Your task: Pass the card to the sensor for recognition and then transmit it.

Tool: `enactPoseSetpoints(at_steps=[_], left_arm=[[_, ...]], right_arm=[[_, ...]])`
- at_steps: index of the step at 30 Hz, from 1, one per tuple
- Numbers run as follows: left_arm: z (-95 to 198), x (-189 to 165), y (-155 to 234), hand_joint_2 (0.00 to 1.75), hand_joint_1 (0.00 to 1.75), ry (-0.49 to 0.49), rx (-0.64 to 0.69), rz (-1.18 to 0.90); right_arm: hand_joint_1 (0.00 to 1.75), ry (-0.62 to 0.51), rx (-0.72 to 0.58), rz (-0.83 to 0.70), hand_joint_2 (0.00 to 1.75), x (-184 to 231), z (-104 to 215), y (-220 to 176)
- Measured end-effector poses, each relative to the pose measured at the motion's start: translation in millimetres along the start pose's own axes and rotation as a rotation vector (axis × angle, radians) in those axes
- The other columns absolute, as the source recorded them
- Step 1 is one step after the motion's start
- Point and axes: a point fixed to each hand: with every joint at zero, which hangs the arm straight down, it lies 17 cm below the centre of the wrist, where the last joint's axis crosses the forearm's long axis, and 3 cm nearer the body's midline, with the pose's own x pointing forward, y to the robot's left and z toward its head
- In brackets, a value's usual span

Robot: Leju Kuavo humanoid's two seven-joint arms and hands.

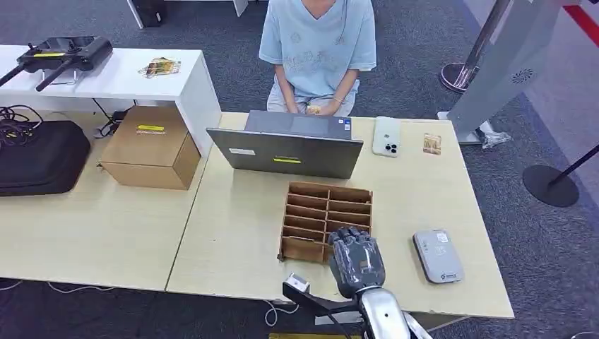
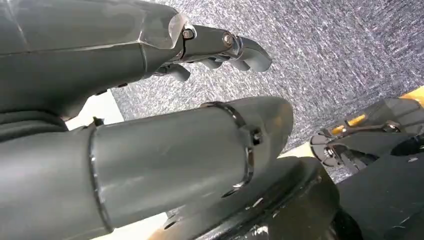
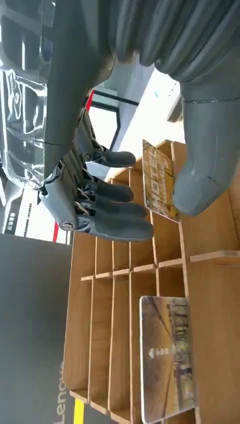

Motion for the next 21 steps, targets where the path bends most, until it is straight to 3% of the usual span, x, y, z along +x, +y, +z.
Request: enactPoseSetpoints(at_steps=[7, 12, 15, 19, 21], left_arm=[[0.2, -1.6, -1.0, 0.0, 0.0, 0.01, -0.006, 0.0], [0.3, -2.5, -2.7, 0.0, 0.0, 0.014, -0.011, 0.0], [0.4, -2.4, -4.1, 0.0, 0.0, 0.014, -0.013, 0.008], [0.1, -2.7, -5.2, 0.0, 0.0, 0.014, -0.009, 0.028], [0.1, -3.3, -5.2, 0.0, 0.0, 0.015, -0.009, 0.031]], right_arm=[[0.91, 0.027, 0.012, -0.016, 1.75, -6.5, -1.7, 6.0], [0.94, 0.04, 0.024, -0.014, 1.75, -10.4, -2.2, 11.3], [1.01, 0.047, 0.031, -0.014, 1.75, -12.5, -2.0, 14.9], [1.29, 0.055, 0.041, -0.023, 1.75, -14.5, -1.6, 18.8], [1.29, 0.058, 0.041, -0.022, 1.75, -16.0, -2.4, 18.6]])
